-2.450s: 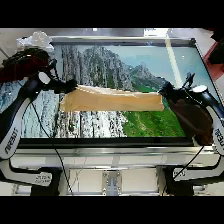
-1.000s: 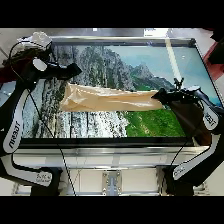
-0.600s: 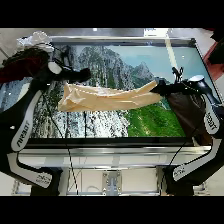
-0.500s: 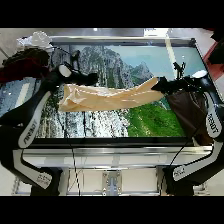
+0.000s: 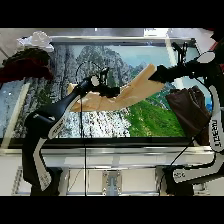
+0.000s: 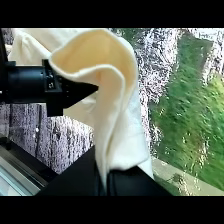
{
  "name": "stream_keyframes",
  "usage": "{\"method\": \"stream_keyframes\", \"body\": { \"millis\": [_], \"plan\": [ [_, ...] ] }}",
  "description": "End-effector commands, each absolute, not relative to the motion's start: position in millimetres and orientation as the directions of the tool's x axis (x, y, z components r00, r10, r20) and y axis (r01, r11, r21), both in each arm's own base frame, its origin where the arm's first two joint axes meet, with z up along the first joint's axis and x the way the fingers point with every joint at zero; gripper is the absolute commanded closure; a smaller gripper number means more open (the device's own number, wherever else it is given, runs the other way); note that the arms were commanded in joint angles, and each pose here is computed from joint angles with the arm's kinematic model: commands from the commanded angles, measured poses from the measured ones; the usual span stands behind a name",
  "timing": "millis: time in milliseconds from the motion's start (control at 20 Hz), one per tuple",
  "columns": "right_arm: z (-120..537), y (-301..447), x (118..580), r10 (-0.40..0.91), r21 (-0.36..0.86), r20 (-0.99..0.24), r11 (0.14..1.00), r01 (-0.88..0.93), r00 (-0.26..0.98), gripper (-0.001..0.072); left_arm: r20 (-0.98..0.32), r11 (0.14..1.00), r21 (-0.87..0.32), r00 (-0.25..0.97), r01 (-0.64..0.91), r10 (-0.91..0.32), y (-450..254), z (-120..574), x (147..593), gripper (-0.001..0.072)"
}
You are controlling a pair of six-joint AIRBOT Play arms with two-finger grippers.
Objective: Fold the shirts.
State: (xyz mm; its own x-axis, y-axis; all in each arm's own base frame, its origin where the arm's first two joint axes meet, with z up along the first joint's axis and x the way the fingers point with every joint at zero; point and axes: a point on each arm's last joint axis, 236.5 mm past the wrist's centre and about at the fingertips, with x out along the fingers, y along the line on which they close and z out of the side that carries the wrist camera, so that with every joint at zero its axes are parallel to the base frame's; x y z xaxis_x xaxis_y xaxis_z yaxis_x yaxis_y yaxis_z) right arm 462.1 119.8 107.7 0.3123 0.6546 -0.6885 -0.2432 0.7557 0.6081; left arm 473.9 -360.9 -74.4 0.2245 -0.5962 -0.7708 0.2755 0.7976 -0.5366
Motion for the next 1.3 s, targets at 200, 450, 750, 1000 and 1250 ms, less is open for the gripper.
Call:
{"method": "stream_keyframes", "body": {
  "millis": [200, 450, 750, 1000, 1250],
  "plan": [
    [153, 170, 467, 0.678, 0.584, -0.644, 0.735, -0.344, 0.355, 0.0676, -0.750, 0.784, -0.537, 0.250, 0.311, -0.613, -333, -24, 500, 0.0695],
    [169, 249, 472, 0.719, 0.581, -0.574, 0.695, -0.424, 0.393, 0.0678, -0.622, 0.874, -0.360, 0.614, 0.326, -0.485, -198, 147, 558, 0.0694],
    [113, 398, 464, 0.820, 0.716, -0.474, 0.571, -0.401, 0.321, 0.0677, -0.608, 0.937, -0.242, 0.714, 0.250, -0.348, -87, 223, 530, 0.0694],
    [87, 457, 475, 0.861, 0.820, -0.348, 0.471, -0.325, 0.371, 0.0180, -0.692, 0.955, -0.174, 0.660, 0.242, -0.293, -62, 204, 516, 0.0695],
    [60, 327, 525, 0.759, 0.737, -0.537, 0.634, -0.235, 0.367, 0.0193, -0.707, 0.959, -0.144, 0.653, 0.243, -0.272, -57, 200, 514, 0.0694]
  ]
}}
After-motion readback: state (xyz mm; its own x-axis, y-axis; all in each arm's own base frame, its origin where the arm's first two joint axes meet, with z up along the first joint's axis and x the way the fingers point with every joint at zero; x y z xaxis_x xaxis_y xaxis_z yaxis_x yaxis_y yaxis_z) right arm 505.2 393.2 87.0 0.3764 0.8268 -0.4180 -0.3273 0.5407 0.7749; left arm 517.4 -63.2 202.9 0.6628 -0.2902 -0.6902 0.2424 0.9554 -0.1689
